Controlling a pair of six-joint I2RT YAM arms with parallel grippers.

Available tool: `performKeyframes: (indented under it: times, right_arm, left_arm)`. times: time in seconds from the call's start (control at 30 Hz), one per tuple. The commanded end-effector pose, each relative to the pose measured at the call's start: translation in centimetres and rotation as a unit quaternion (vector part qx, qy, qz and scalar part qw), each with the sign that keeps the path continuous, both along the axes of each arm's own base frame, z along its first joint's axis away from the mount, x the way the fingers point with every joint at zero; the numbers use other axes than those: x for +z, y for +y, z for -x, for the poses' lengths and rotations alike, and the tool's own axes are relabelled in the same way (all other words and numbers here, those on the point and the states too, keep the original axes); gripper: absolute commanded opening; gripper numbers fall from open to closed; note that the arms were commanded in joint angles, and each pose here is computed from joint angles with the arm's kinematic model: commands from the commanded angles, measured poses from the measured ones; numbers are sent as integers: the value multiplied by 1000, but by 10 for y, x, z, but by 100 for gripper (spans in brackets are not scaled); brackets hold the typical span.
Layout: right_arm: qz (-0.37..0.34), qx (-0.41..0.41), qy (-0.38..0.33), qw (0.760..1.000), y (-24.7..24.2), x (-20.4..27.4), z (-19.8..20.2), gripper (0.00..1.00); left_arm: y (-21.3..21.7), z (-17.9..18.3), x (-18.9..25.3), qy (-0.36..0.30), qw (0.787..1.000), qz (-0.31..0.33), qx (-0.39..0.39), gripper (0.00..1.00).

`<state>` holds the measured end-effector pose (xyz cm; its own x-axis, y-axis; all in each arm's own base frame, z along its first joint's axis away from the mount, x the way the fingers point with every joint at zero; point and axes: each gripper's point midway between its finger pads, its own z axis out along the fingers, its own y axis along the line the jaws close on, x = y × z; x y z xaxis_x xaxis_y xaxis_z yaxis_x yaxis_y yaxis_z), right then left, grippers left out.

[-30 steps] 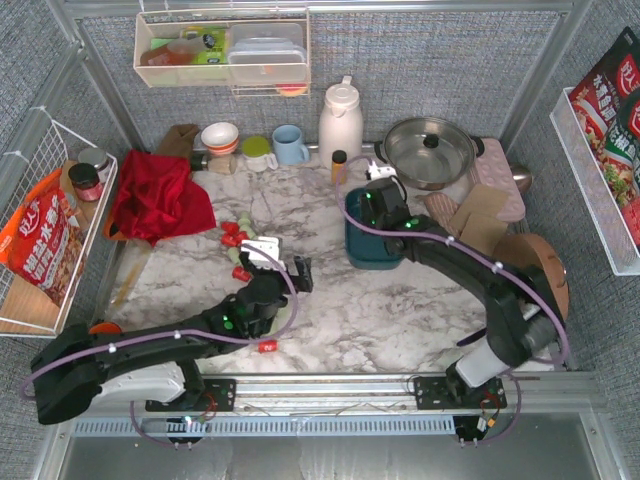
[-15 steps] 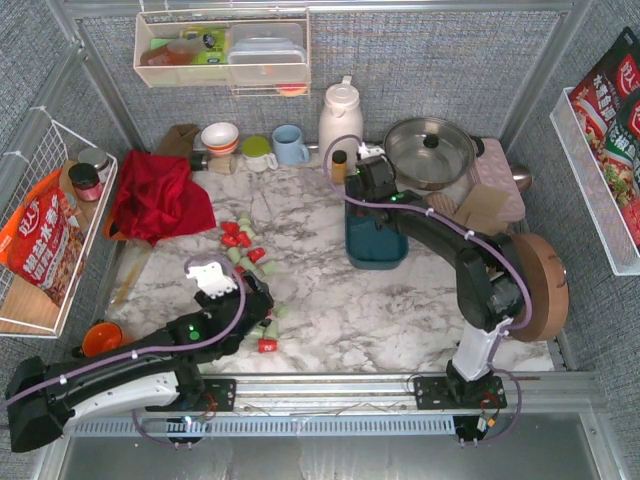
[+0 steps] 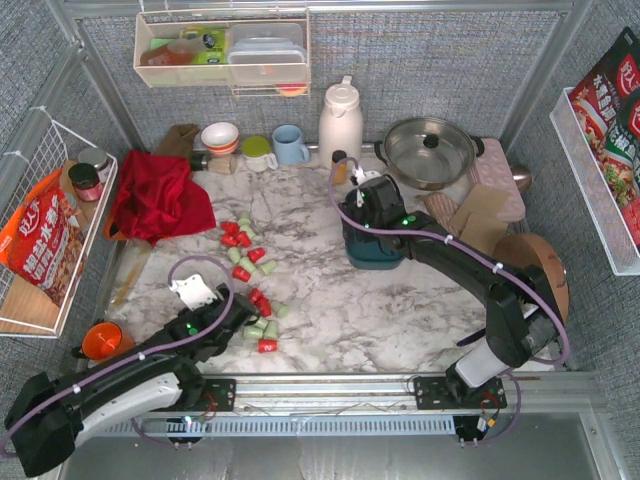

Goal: Mix the coffee capsules in the storage basket

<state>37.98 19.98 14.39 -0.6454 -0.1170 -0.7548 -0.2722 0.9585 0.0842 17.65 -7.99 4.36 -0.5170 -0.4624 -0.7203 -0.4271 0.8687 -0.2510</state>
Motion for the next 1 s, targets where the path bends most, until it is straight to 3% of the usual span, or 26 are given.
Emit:
performKeyframes:
  times: [0.0, 0.43, 0.7, 0.97]
  right_arm:
    - [-5, 3, 1, 1000, 0, -1, 7, 73]
    - [13, 8, 16, 1000, -2, -12, 11, 73]
    - [11, 13, 11, 1000, -1, -7, 13, 73]
    - [15, 19, 18, 1000, 1, -10, 14, 73]
  left_arm:
    - [-11, -4, -7, 18, 999, 20, -37, 83]
    - [-15, -19, -21, 55, 998, -2, -42, 80]
    - [-21, -18, -24, 72, 996, -6, -59, 64]
    - [-17, -14, -23, 81, 995, -15, -61, 58]
